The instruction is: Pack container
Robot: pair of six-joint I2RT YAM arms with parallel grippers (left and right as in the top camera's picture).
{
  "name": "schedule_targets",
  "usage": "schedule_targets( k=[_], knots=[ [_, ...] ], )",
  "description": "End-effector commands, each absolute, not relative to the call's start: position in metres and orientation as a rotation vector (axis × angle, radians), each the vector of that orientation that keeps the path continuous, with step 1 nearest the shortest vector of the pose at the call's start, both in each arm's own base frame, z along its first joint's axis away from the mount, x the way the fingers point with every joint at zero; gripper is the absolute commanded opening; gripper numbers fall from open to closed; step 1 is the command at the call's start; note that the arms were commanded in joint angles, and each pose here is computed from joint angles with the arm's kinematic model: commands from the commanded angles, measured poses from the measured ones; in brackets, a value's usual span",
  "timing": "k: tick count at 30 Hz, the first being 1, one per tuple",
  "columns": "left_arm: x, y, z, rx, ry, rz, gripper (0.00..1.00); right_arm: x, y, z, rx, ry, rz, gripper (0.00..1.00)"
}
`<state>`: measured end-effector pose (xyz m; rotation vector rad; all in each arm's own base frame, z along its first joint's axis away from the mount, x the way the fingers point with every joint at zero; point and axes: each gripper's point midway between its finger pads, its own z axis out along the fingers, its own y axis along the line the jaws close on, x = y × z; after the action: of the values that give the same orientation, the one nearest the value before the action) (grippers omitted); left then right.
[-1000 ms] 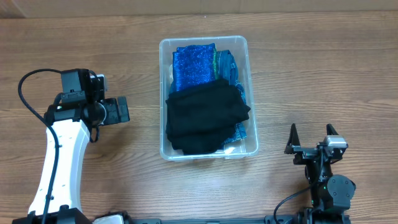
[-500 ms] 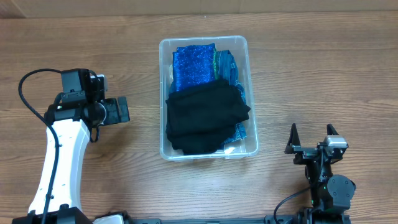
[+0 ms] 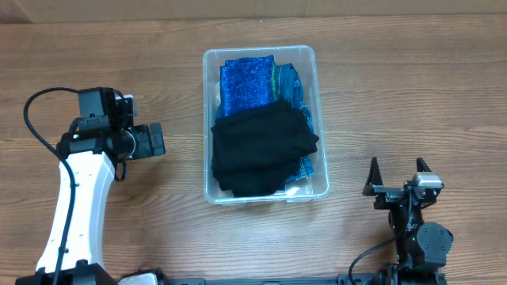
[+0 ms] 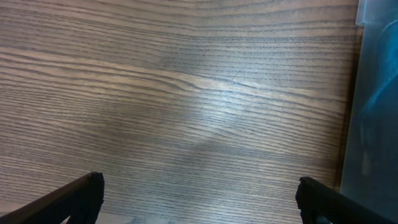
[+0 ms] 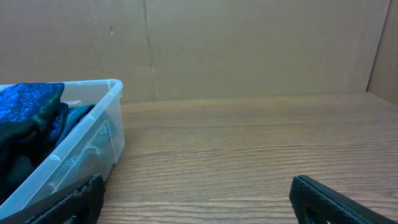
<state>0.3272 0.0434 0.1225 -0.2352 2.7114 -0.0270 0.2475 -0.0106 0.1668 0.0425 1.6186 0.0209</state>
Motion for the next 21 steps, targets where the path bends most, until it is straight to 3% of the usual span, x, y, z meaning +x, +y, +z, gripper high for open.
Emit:
schedule_targets(
  k=[1,11,21],
  knots=[
    [0.320,0.035,0.150,-0.207,2.634,-0.024,1.00,0.247,-0.011,0.165,0.039,1.614,0.012,1.00],
    [0.280,0.016,0.262,-0.100,2.106,-0.026,1.00,0.247,-0.011,0.165,0.039,1.614,0.012,1.00],
    [0.264,0.002,0.228,-0.020,1.746,-0.073,1.00,0.247,-0.011,0.165,0.039,1.614,0.012,1.00]
  ],
)
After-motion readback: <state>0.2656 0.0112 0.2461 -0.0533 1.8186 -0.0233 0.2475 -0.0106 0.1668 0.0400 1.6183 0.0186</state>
